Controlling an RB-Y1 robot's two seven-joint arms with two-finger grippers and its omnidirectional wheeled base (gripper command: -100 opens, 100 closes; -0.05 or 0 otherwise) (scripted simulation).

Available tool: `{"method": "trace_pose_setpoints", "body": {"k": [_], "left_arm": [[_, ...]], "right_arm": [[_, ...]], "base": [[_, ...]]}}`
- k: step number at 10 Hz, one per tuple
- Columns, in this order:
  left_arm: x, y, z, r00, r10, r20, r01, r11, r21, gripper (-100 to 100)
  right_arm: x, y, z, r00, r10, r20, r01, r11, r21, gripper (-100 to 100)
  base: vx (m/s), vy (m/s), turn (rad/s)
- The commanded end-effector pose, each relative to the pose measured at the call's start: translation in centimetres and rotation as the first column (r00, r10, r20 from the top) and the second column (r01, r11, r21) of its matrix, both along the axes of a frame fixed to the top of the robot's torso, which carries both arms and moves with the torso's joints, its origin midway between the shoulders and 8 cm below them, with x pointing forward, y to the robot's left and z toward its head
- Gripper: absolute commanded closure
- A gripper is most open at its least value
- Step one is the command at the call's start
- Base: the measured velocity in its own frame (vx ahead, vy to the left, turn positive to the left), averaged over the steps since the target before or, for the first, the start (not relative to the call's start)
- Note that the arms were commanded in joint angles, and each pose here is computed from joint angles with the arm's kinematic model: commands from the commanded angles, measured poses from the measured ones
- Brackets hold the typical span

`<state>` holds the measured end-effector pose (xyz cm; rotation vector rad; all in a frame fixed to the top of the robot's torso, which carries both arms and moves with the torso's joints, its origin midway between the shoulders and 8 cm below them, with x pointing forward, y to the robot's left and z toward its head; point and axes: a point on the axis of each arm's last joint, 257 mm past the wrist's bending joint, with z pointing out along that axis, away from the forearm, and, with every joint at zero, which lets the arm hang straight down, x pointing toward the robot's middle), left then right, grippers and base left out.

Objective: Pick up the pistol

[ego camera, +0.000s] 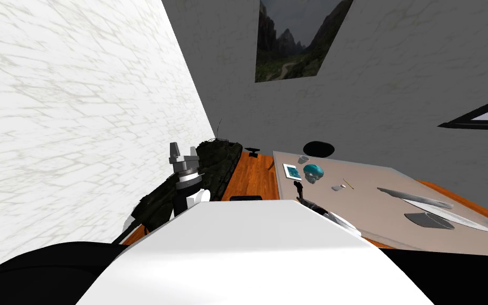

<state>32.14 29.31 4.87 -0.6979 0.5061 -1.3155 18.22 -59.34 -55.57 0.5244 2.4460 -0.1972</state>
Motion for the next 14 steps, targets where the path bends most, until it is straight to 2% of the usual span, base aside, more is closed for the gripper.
{"method": "trace_pose_setpoints", "body": {"k": [1, 2, 3, 4, 5, 6, 7, 10, 11, 12, 14], "left_arm": [[0.0, 0.0, 0.0, 1.000, 0.000, 0.000, 0.000, 1.000, 0.000, 0], [0.0, 0.0, 0.0, 1.000, 0.000, 0.000, 0.000, 1.000, 0.000, 0], [0.0, 0.0, 0.0, 1.000, 0.000, 0.000, 0.000, 1.000, 0.000, 0], [0.0, 0.0, 0.0, 1.000, 0.000, 0.000, 0.000, 1.000, 0.000, 0], [0.0, 0.0, 0.0, 1.000, 0.000, 0.000, 0.000, 1.000, 0.000, 0], [0.0, 0.0, 0.0, 1.000, 0.000, 0.000, 0.000, 1.000, 0.000, 0], [0.0, 0.0, 0.0, 1.000, 0.000, 0.000, 0.000, 1.000, 0.000, 0], [0.0, 0.0, 0.0, 1.000, 0.000, 0.000, 0.000, 1.000, 0.000, 0], [0.0, 0.0, 0.0, 1.000, 0.000, 0.000, 0.000, 1.000, 0.000, 0], [0.0, 0.0, 0.0, 1.000, 0.000, 0.000, 0.000, 1.000, 0.000, 0], [0.0, 0.0, 0.0, 1.000, 0.000, 0.000, 0.000, 1.000, 0.000, 0]], "right_arm": [[-1.0, -1.1, 0.0, 0.999, 0.011, -0.040, -0.012, 1.000, -0.027, -100], [-1.8, -2.4, 0.0, 0.996, 0.017, -0.086, -0.022, 0.998, -0.057, -100], [-2.1, -2.8, 0.1, 0.994, 0.020, -0.103, -0.027, 0.997, -0.068, -100], [-1.7, -2.4, 0.0, 0.996, 0.016, -0.087, -0.021, 0.998, -0.057, -100], [-1.7, -2.5, 0.0, 0.996, 0.017, -0.090, -0.023, 0.998, -0.059, 0], [-1.0, -1.3, -0.8, 0.996, 0.012, -0.086, -0.017, 0.998, -0.059, -100], [-1.0, -1.3, -0.8, 0.996, 0.012, -0.086, -0.017, 0.998, -0.059, -100], [0.0, 0.5, -1.9, 0.996, 0.004, -0.084, -0.009, 0.998, -0.059, -100], [-0.3, 0.1, -1.7, 0.996, 0.009, -0.085, -0.014, 0.998, -0.058, -100], [-0.3, 0.1, -1.7, 0.996, 0.006, -0.085, -0.012, 0.998, -0.059, 100], [-0.3, 0.1, -1.7, 0.996, 0.009, -0.085, -0.014, 0.998, -0.060, 100]], "base": [[0.068, -0.003, 0.098], [0.129, 0.010, 0.212], [0.132, -0.012, 0.174], [0.052, -0.014, 0.031], [0.011, -0.002, -0.003], [-0.012, -0.060, 0.042], [-0.028, -0.074, 0.034], [-0.023, -0.074, 0.026], [-0.006, -0.035, 0.013], [-0.001, -0.007, -0.001], [0.000, 0.000, 0.000]]}}
